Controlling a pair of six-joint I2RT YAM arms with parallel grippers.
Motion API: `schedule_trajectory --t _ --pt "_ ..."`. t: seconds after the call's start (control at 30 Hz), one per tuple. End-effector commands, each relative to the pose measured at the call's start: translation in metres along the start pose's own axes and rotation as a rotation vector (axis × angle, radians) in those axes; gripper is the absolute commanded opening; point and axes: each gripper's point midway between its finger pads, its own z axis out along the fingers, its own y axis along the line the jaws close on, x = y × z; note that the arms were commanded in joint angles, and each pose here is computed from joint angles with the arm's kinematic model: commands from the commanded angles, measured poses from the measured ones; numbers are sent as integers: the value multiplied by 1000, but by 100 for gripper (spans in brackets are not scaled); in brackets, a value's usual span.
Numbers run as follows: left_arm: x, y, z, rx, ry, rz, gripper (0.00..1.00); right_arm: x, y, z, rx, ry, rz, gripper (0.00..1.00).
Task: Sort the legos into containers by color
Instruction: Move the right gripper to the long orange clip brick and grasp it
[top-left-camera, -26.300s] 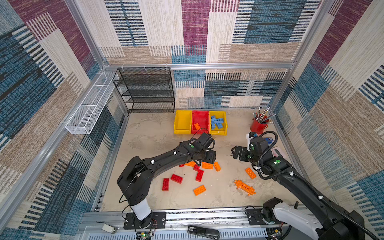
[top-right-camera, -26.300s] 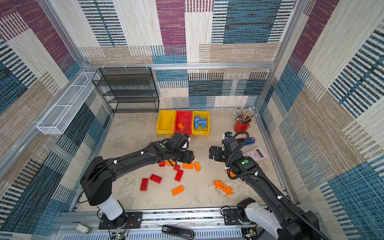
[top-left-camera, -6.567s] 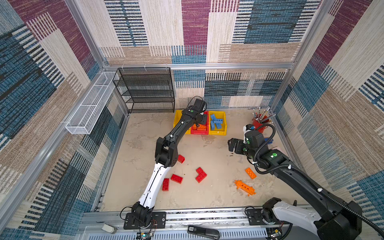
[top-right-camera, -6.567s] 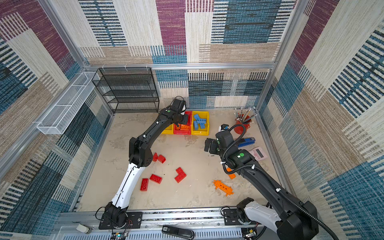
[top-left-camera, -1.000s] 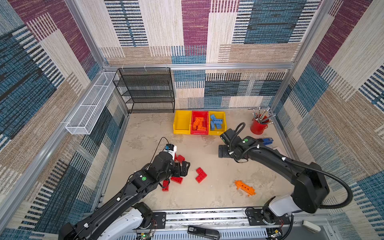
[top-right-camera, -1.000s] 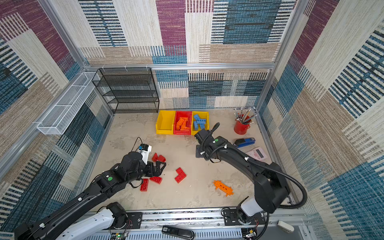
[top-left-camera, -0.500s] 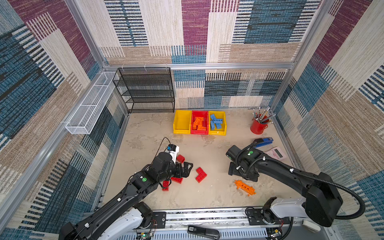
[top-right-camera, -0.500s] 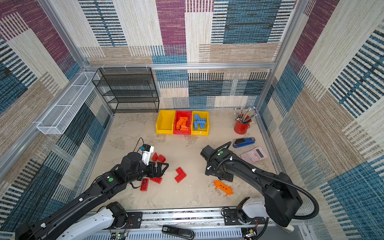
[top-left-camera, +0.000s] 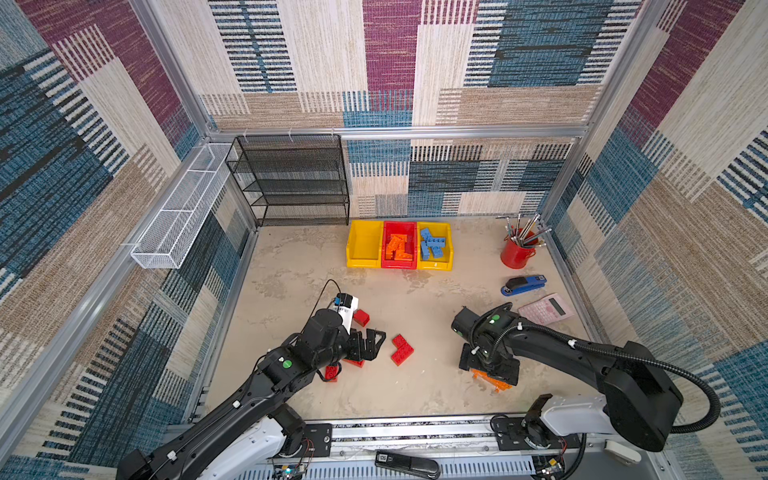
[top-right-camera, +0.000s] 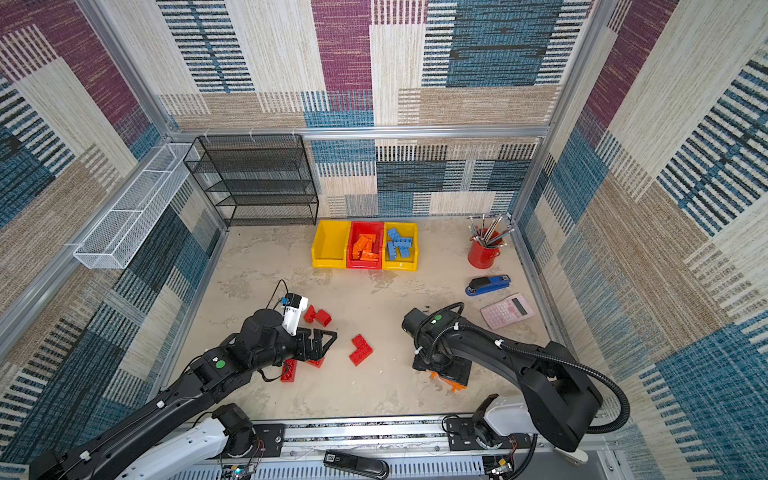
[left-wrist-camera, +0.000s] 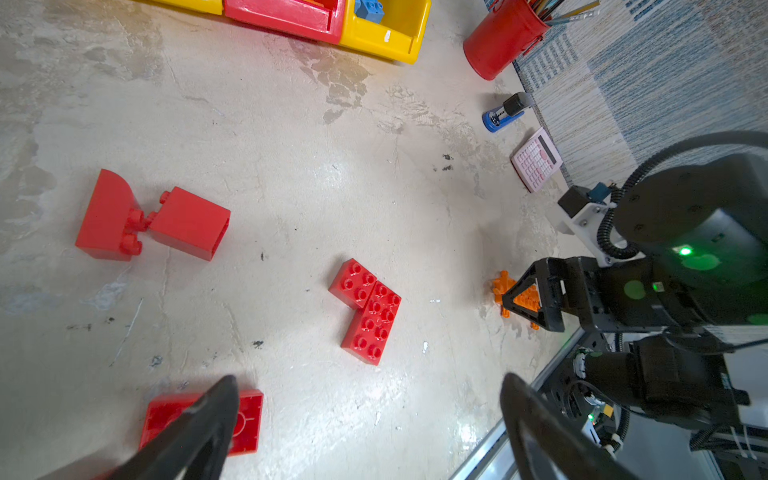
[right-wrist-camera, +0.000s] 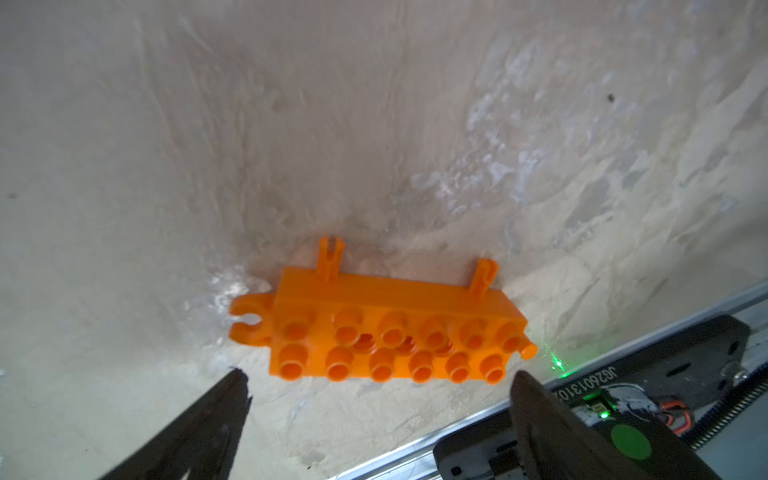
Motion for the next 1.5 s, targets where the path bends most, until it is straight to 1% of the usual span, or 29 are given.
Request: schedule_trajectory --t 0.0,0.1,0.27,0.47,0.6,0.87,0.93,1.0,1.07,1.17,1.23,1.37,1.47 --pt "-2 -8 0 45 -8 -1 99 2 18 5 -105 10 39 99" --pt "0 -8 -2 50 -7 -5 99 -3 25 2 -149 -17 40 99" --pt "-1 -8 -2 46 -13 -5 99 -15 60 -3 -275 -56 -16 99" --pt "-2 -4 -4 23 -20 -5 99 -35 100 -9 -299 -86 -109 99" --pt "-2 1 -6 -1 -29 -4 99 -52 124 -15 -312 -128 -160 99" --pt "-7 3 -9 -28 -40 -3 99 -97 196 -62 -379 -245 -293 99" --pt "-8 4 -11 -36 -43 -2 99 -106 202 -70 -358 -268 -313 99" --pt "-8 6 -13 -47 -45 -1 99 -111 198 -76 -325 -294 -331 99" --pt "-8 7 -15 -53 -51 -4 99 -118 183 -74 -276 -305 -330 99" --pt "-9 9 -16 -61 -58 -8 99 -122 168 -68 -253 -305 -347 99" --pt "-9 9 -17 -61 -56 -7 99 -122 169 -68 -258 -325 -423 99" --pt "-8 9 -15 -62 -50 -9 99 -118 180 -69 -288 -349 -653 99" --pt "-8 9 -15 -63 -49 -15 99 -114 183 -69 -291 -354 -760 99"
